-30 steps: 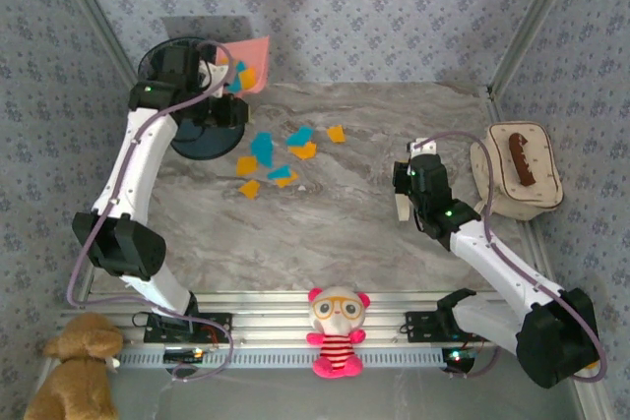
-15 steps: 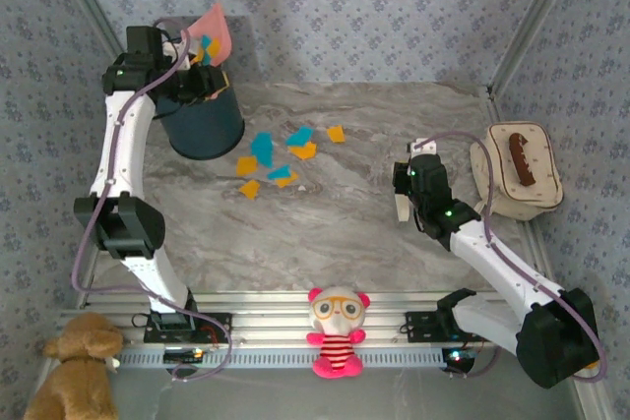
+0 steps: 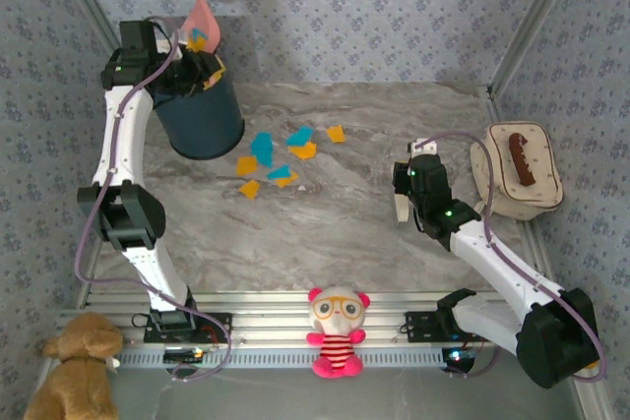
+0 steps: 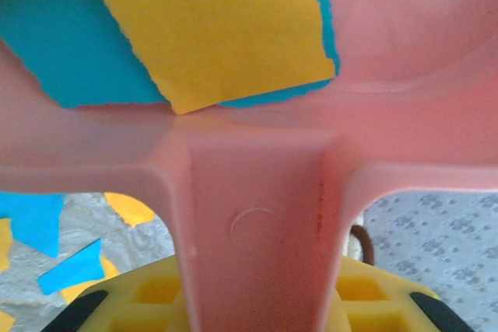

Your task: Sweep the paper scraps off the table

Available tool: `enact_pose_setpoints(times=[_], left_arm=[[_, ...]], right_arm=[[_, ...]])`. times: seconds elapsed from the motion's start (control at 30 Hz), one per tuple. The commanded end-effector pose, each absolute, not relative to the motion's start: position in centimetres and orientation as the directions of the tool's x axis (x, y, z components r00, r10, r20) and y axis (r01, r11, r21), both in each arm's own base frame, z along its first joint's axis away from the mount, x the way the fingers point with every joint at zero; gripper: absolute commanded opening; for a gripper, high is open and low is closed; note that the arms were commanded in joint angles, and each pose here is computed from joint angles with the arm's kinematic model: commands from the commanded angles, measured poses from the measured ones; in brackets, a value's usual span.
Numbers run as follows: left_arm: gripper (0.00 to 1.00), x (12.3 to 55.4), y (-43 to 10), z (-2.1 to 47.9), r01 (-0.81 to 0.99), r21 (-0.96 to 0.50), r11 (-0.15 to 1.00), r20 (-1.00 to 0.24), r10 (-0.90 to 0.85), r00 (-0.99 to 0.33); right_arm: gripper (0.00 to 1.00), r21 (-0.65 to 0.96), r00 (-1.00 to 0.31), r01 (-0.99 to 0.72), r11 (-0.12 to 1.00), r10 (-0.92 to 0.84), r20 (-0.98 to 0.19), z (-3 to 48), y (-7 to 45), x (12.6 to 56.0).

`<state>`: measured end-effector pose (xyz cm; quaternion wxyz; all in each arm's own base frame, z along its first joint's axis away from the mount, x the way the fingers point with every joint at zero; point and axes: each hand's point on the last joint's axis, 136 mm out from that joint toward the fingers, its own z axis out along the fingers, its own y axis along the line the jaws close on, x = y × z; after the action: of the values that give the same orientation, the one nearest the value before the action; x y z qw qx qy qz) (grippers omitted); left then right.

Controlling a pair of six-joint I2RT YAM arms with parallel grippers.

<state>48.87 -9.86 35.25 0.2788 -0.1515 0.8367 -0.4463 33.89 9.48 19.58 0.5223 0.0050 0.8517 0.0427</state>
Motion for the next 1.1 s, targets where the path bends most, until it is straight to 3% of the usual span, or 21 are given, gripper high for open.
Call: enact_pose_setpoints(times=[0.0, 0.43, 0.7, 1.07], left_arm=[[0.00, 50.0, -9.5, 37.2, 0.001, -0.870, 0.493, -0.317, -0.559, -0.766], [0.00, 52.6, -9.3, 38.3, -0.045, -0.957, 0.288, -0.172, -0.683, -0.709], [0.00, 53.6, -9.1, 36.6, -0.096, -0.990, 0.104, -0.013, -0.743, -0.670], [0.00, 53.3, -9.0, 37.5, -0.081, -0.997, 0.016, 0.041, -0.757, -0.652]], right_arm=[[0.00, 0.104, -0.444, -0.025, 0.994, 0.083, -0.892, 20.1, 9.5, 33.9], [0.00, 0.114, -0.444, -0.021, 0.993, 0.093, -0.891, 20.0, 9.4, 33.8], [0.00, 0.112, -0.443, -0.020, 0.994, 0.091, -0.892, 20.0, 9.4, 33.8], [0.00, 0.116, -0.450, -0.022, 0.993, 0.094, -0.888, 19.8, 9.5, 33.9]])
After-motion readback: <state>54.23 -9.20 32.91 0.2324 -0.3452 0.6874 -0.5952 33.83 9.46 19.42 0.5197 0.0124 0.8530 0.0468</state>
